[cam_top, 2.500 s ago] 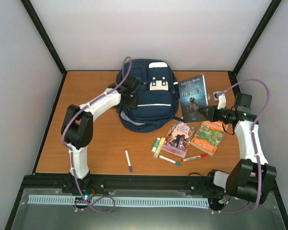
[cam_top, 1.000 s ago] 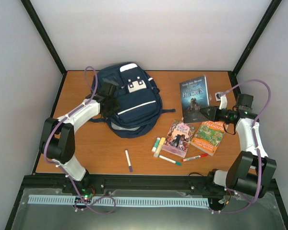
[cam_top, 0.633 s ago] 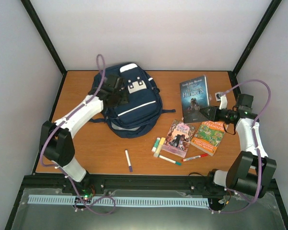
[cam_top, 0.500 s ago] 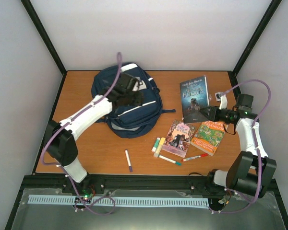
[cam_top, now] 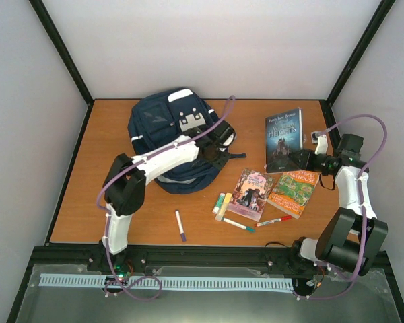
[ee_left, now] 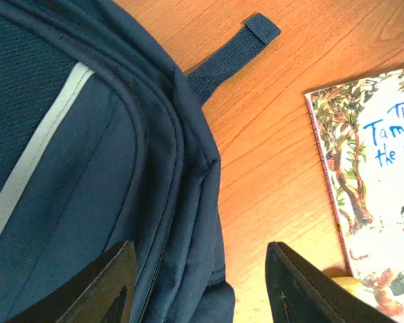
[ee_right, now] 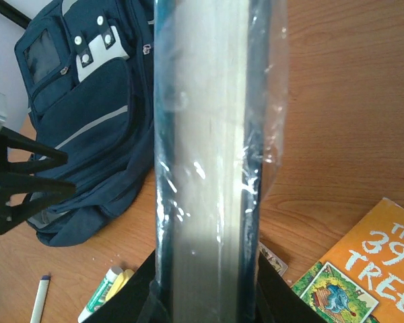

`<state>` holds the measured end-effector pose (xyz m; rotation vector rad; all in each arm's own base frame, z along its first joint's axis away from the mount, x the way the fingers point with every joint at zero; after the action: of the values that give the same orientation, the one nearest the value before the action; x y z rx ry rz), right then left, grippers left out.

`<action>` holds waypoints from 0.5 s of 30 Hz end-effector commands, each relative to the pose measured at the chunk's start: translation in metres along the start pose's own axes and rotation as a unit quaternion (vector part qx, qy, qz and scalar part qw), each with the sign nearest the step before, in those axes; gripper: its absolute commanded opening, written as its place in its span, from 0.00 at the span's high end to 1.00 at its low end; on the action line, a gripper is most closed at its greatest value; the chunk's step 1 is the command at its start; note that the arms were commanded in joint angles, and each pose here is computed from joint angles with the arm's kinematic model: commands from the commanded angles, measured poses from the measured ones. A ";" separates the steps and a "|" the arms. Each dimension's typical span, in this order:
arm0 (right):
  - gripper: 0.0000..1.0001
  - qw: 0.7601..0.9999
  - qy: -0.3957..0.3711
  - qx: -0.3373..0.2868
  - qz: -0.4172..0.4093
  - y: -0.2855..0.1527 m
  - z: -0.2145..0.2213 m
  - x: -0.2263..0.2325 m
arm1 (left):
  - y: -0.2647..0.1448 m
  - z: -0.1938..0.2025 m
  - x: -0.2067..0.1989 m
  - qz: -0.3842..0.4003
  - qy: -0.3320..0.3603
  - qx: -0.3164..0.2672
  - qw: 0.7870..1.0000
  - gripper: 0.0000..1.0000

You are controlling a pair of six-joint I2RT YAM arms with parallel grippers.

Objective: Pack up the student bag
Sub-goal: Place the book in the student bag.

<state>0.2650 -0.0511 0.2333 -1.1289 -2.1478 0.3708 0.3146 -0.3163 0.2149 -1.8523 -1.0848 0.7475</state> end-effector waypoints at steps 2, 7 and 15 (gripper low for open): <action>0.97 0.998 -0.048 -0.045 -0.017 -0.006 -0.018 0.004 | 0.012 -0.007 -0.016 -0.041 0.071 0.008 0.997 0.45; 0.97 0.998 -0.042 -0.041 -0.020 -0.004 -0.017 0.002 | 0.029 -0.009 -0.022 -0.048 0.087 0.034 0.994 0.52; 0.97 0.998 -0.038 -0.039 -0.019 -0.003 -0.016 0.000 | 0.049 -0.002 -0.021 -0.062 0.103 0.060 0.991 0.60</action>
<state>0.2664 -0.0519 0.2302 -1.1248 -2.1319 0.3709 0.3262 -0.3444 0.1725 -1.7169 -1.0097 0.5791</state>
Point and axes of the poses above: each gripper's point midway between its finger pads, its own y axis out along the fingers, its own x axis along the line the jaws close on, z = x × y, the point moved 10 cm from there along -y, back along the fingers, and after that the axes turned 10 degrees about -y, right-handed, at the moved point
